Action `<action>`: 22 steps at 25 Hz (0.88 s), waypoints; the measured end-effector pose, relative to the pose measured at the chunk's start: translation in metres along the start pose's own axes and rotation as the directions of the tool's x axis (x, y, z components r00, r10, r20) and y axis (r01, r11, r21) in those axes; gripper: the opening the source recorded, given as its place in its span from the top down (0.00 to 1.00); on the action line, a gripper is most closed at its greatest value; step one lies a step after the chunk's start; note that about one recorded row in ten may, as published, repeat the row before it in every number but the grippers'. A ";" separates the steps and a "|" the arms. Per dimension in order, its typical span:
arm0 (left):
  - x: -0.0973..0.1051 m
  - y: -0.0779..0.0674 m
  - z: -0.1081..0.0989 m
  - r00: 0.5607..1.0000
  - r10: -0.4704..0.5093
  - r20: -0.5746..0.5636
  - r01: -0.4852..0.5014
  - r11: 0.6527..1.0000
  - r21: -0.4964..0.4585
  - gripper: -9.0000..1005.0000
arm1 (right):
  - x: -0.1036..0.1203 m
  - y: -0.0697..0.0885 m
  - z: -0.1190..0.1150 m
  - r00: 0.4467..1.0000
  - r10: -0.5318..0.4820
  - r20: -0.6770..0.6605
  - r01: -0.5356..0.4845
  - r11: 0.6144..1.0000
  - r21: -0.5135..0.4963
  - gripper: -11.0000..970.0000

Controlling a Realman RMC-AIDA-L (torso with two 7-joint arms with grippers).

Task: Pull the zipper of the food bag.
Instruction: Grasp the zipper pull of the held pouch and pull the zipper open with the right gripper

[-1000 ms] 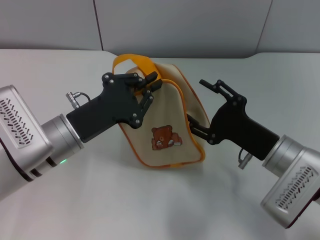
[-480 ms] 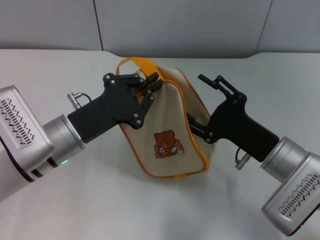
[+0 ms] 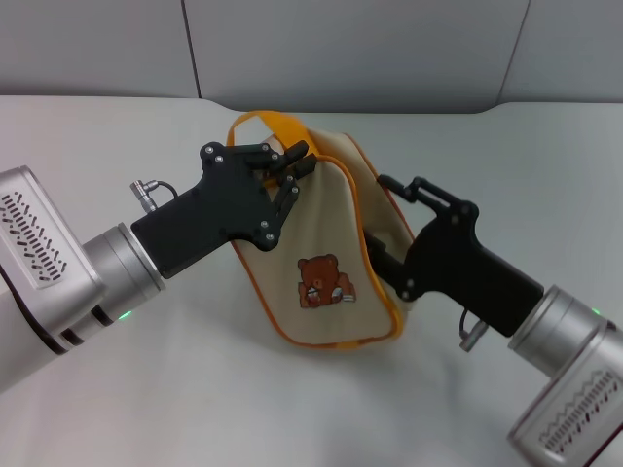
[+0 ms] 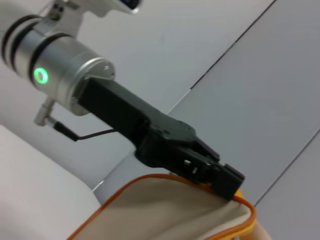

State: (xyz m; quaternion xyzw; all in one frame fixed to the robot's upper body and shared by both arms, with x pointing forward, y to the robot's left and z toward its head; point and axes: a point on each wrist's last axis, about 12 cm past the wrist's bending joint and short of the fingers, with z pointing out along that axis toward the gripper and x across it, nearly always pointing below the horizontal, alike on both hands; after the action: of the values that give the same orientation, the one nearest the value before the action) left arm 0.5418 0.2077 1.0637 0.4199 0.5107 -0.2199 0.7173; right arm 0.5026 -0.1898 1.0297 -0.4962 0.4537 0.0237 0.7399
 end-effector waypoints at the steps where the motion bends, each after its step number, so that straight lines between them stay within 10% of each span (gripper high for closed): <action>1: 0.000 0.000 0.000 1.000 0.000 0.000 0.000 1.000 0.000 0.93 | 0.000 0.002 -0.001 1.000 -0.003 0.000 0.003 1.000 -0.005 0.35; 22: -0.001 0.001 0.003 1.000 0.002 0.005 -0.002 1.000 0.002 0.93 | -0.003 0.004 0.005 0.983 0.182 0.005 -0.182 0.983 -0.016 0.41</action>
State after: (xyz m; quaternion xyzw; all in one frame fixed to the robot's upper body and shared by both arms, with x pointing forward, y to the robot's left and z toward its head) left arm 0.5436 0.2058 1.0652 0.4207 0.5083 -0.2207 0.7183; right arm 0.5025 -0.1827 1.0297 -0.4581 0.4946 0.0965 0.7323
